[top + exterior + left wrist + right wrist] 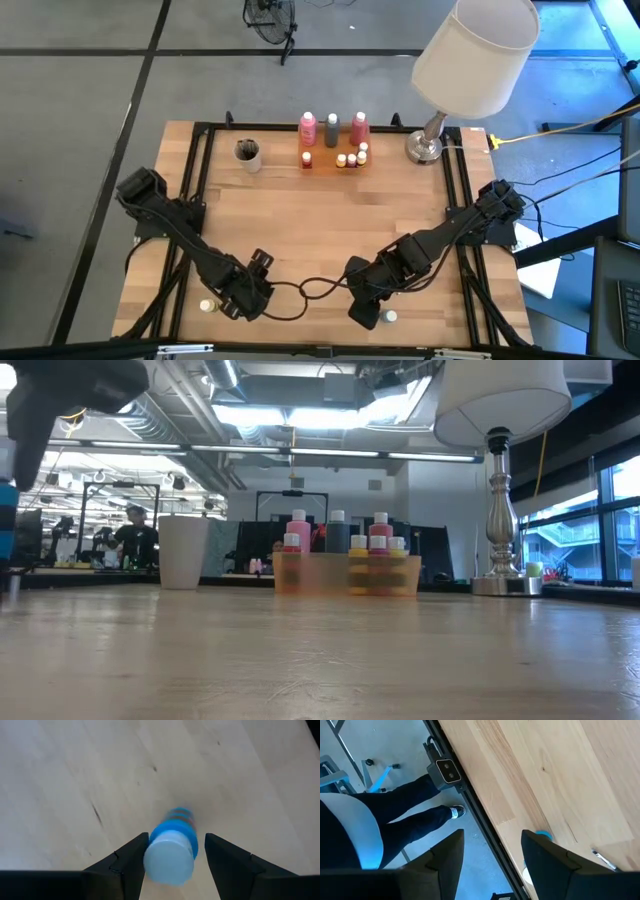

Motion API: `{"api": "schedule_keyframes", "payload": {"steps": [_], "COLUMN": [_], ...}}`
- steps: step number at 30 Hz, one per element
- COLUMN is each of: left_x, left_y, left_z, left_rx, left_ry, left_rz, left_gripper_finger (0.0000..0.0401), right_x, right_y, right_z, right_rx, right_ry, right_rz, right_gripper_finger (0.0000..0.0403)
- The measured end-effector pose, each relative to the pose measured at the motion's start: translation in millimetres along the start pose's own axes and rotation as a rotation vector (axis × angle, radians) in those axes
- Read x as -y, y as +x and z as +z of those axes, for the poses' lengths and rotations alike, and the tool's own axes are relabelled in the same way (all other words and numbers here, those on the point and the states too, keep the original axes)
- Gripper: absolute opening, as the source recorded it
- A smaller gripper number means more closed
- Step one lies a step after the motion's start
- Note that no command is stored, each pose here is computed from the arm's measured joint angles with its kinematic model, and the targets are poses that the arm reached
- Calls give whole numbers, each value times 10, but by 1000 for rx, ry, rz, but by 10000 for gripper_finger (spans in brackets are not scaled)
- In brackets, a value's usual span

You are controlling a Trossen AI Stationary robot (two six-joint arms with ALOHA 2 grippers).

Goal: Pick & Place Paint Supplies
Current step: Put the blue paint bottle into the orange bin

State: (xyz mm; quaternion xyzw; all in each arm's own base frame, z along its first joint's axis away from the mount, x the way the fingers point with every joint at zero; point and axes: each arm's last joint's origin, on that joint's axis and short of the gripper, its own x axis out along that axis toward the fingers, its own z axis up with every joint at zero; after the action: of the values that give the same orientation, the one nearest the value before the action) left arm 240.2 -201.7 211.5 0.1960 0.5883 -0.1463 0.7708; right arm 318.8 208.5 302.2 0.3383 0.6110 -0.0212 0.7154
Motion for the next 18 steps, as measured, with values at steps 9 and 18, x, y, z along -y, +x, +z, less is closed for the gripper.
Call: {"api": "schedule_keyframes", "payload": {"steps": [9, 18], "left_x": [-37, -32], "left_y": [171, 240], "left_z": [26, 30], "left_rx": [-56, -86], "left_ry": [-16, -14], "left_rz": [-12, -45], "left_gripper_finger": [191, 162], "right_x": [1, 2], "right_y": [0, 0], "right_z": [3, 5], "right_rx": [10, 15], "right_ry": [0, 4], "right_rz": [-4, -7], "right_gripper_finger": [201, 201]}}
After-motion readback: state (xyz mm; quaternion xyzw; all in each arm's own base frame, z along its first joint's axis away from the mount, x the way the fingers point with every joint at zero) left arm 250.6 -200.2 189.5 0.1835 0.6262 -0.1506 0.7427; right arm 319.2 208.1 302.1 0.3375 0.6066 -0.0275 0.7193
